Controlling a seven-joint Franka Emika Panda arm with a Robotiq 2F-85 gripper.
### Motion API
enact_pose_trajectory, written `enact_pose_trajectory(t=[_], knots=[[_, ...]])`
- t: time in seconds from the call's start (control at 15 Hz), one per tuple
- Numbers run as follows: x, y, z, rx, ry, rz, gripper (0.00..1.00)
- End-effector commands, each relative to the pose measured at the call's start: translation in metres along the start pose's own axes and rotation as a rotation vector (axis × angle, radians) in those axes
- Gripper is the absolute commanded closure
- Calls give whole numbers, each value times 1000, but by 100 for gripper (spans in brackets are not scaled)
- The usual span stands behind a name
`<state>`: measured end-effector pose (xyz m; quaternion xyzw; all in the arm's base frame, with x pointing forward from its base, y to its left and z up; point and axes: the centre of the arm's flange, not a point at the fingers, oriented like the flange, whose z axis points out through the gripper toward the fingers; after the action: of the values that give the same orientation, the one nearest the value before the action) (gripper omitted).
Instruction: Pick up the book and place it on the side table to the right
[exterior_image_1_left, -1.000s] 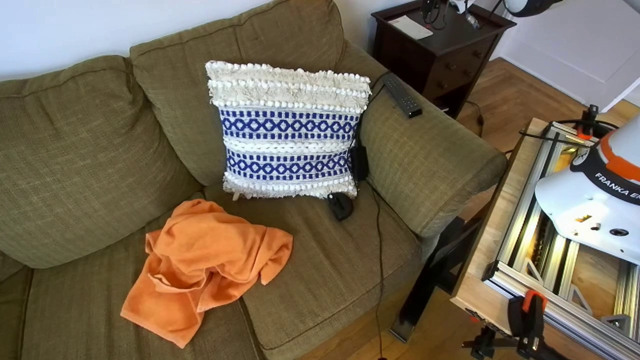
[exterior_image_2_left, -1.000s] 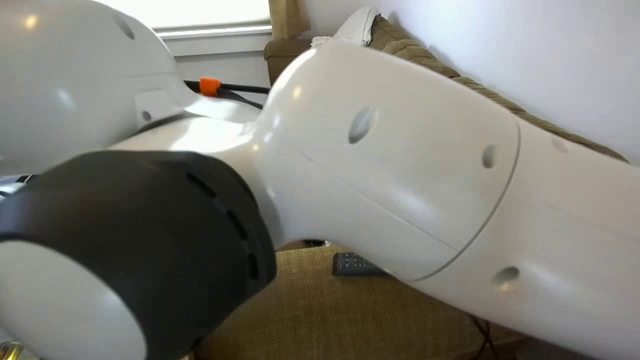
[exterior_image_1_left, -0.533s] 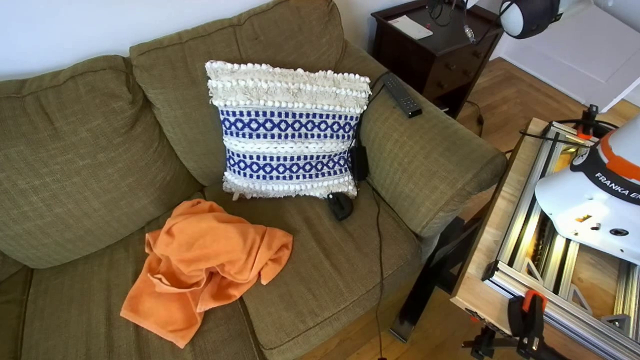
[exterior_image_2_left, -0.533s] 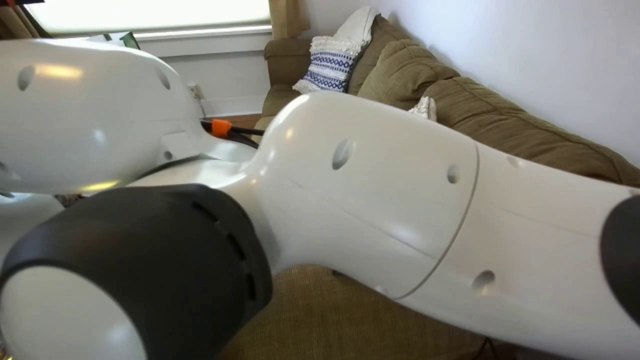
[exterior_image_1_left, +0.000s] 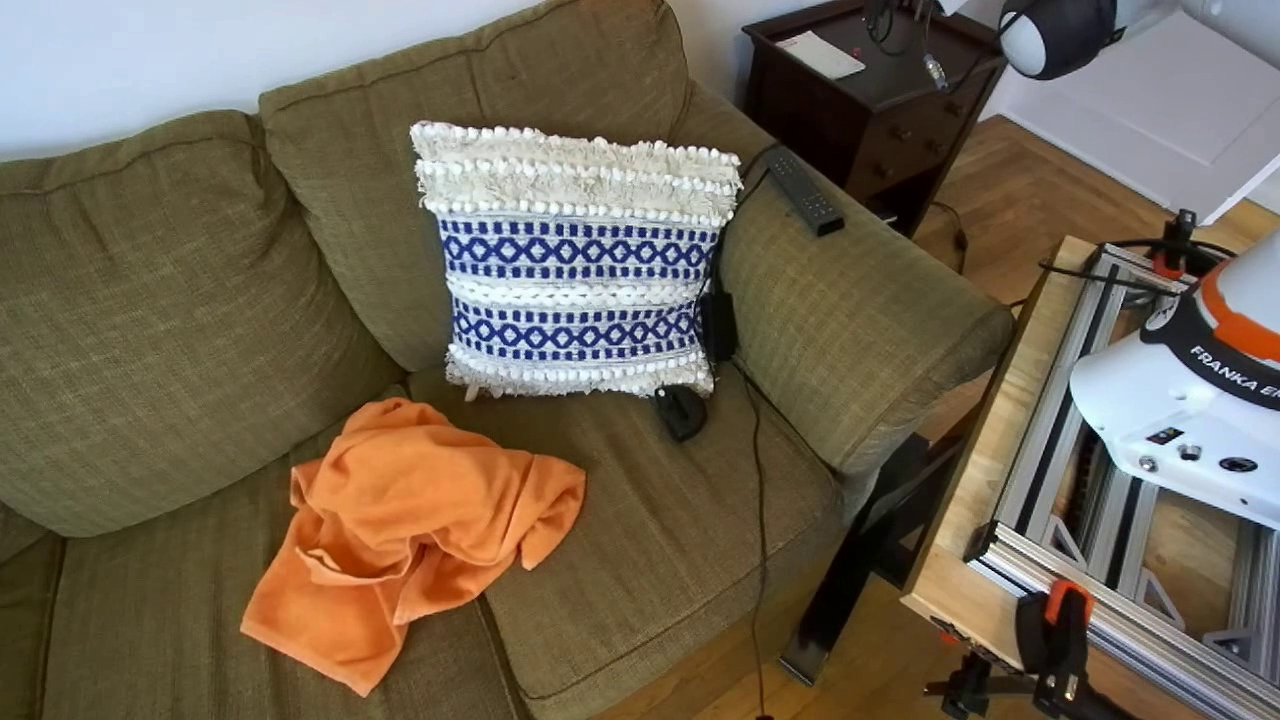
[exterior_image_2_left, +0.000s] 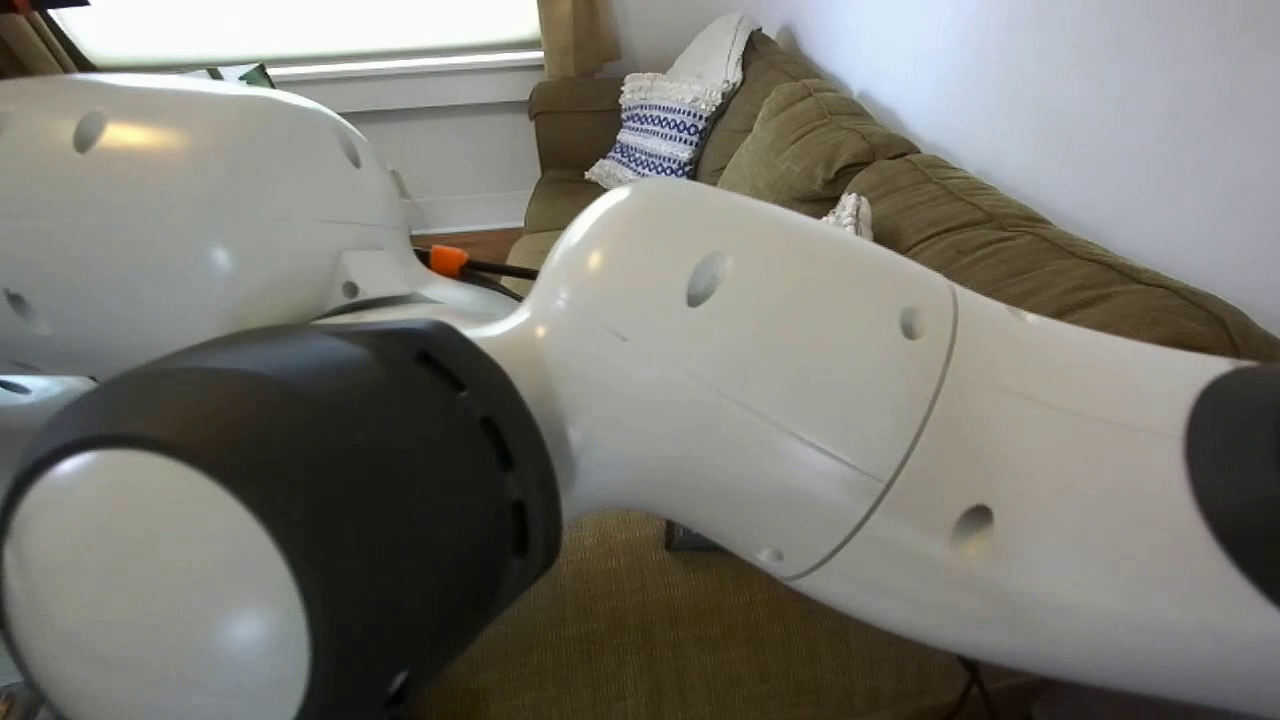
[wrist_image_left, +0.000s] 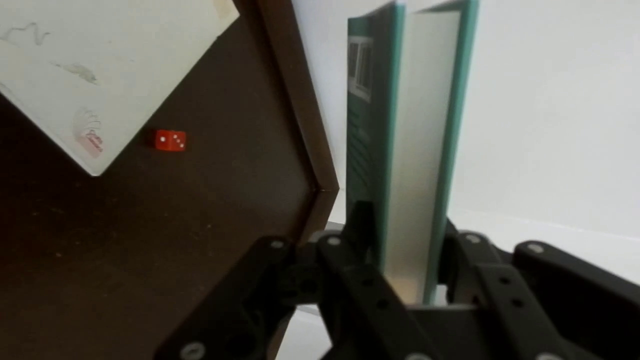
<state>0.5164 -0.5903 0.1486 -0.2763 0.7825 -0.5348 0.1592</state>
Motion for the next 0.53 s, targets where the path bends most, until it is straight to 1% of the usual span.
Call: enact_pose_trajectory(t=[0.0, 0.47], knots=[[-27, 55, 53, -39, 36, -51, 93], [-27, 103, 61, -146, 54, -96, 93]])
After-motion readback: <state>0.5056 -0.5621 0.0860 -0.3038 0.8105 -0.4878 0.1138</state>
